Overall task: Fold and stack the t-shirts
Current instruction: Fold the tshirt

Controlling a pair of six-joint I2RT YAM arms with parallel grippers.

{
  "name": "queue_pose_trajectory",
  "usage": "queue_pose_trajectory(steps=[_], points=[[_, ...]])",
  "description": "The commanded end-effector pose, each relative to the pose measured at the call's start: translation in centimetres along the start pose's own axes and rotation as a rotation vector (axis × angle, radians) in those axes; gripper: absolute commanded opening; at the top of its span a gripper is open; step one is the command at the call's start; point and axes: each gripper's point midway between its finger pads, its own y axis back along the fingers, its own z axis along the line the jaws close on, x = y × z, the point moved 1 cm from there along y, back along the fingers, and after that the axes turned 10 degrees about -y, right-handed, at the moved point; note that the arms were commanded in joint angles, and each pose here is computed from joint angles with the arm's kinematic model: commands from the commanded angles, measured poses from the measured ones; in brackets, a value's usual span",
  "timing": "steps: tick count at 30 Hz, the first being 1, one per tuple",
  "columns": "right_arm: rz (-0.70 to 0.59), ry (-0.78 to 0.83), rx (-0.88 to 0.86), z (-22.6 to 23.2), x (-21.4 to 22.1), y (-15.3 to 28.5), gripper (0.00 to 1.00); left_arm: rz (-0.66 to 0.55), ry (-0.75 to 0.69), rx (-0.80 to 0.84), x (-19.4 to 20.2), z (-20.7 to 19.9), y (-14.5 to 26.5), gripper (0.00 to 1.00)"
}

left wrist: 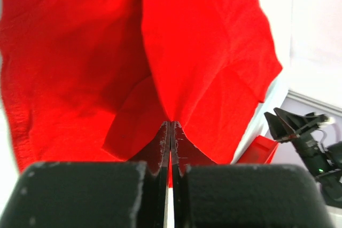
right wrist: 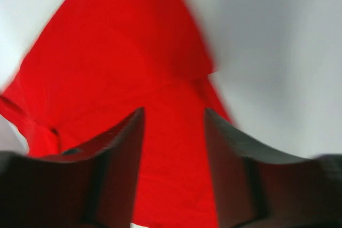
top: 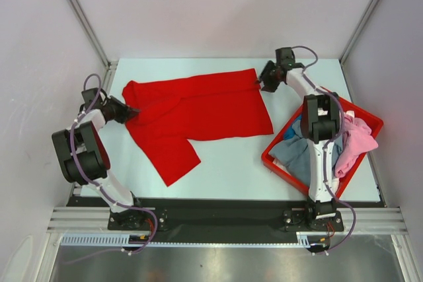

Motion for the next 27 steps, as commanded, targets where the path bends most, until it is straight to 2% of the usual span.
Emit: queue_pose_trajectory(steps=[1, 4, 6, 13, 15, 22, 26, 27], points=[[0.008, 0.291, -0.188, 8.4, 4.3, 3.3, 0.57, -0.008, -0.027, -0.015, -0.2, 0.9, 0.0, 0.00], [0.150, 0.306, -0.393, 12.9, 10.0, 1.6, 0.59, -0.002, -0.027, -0.012, 0.0, 0.9, -0.2, 0.00], [0.215, 0.309, -0.462, 15.0, 14.0, 0.4, 0.59, -0.007, -0.030, -0.005, -0.1, 0.7, 0.0, 0.00], [0.320, 0.233, -0.722, 21.7, 21.3, -0.2, 0.58, -0.010, -0.026, 0.014, 1.2, 0.2, 1.4, 0.00], [0.355, 0.201, -0.728, 21.9, 22.5, -0.4, 0.58, -0.020, -0.026, 0.020, 1.5, 0.1, 1.8, 0.00], [0.414, 0.245, -0.790, 21.2, 26.1, -1.9, 0.59, -0.023, -0.024, 0.045, 1.3, -0.4, 1.8, 0.00], [0.400, 0.278, -0.833, 22.2, 27.3, -2.5, 0.68, -0.034, -0.024, 0.053, 0.4, -1.0, 1.8, 0.00], [0.412, 0.270, -0.816, 21.5, 28.0, -3.7, 0.68, -0.038, -0.023, 0.057, 0.3, -1.2, 1.8, 0.00]])
